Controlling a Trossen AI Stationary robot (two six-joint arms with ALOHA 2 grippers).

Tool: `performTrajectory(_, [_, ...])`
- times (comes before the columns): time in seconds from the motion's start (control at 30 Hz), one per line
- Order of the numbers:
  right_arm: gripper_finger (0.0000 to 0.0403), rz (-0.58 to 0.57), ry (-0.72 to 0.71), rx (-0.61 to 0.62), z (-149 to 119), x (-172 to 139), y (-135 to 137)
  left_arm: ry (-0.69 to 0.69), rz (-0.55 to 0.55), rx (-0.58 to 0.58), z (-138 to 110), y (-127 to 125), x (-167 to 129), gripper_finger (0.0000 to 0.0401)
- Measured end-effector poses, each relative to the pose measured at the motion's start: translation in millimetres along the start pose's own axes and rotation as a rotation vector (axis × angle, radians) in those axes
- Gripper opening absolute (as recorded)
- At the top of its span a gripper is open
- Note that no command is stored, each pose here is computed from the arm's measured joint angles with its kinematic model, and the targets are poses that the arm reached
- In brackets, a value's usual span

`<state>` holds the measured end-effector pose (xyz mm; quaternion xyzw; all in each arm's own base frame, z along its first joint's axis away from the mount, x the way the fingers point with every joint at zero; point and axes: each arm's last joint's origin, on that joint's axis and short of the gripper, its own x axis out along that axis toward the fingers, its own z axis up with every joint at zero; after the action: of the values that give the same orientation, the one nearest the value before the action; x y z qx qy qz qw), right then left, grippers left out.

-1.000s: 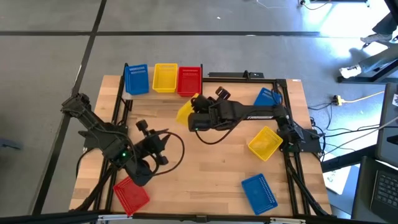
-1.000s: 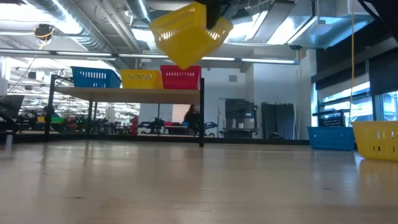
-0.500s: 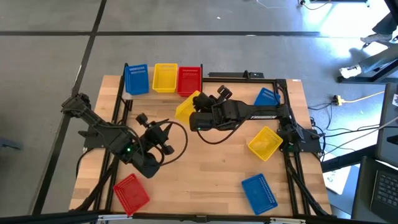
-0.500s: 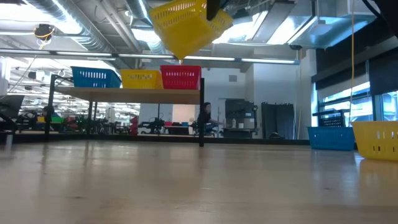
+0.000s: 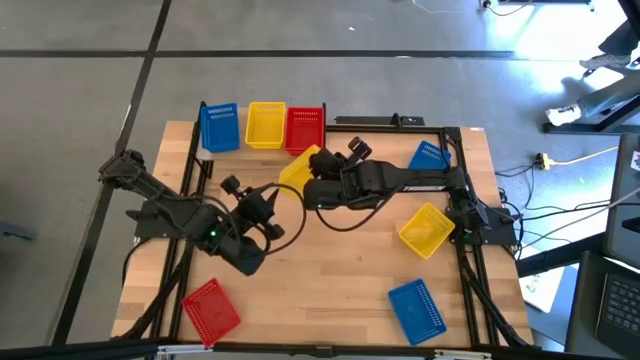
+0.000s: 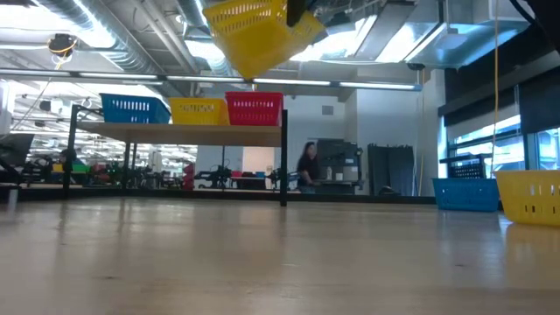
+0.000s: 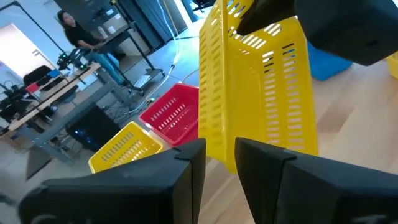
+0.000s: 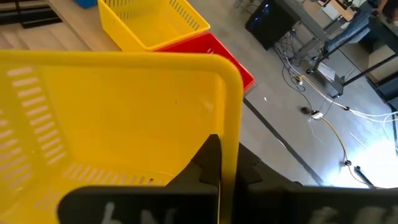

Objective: Stack baskets on shelf by color
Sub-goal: Stack the bottom yellow bin on top of the yellow bin on the shelf

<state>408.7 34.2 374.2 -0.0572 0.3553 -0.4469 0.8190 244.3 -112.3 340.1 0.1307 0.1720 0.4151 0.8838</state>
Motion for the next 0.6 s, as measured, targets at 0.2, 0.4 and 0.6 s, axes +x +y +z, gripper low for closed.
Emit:
performTrajectory(0.2, [0.0, 0.003, -0.002, 0.004, 0.3, 0.0, 0.3, 0.001, -0.009, -0.006, 1.3, -1.2, 0.4, 0.0079])
performTrajectory(0.4, [0.0, 0.008, 0.001, 0.005, 0.2, -0.2, 0.6, 0.013, -0.011, 0.02, 1.8, -0.9, 3.5, 0.0079])
performTrajectory(0.6, [0.0, 0.011, 0.002, 0.005, 0.1, -0.4, 0.8, 0.054, -0.056, 0.039, 1.1, -1.5, 6.8, 0.0079])
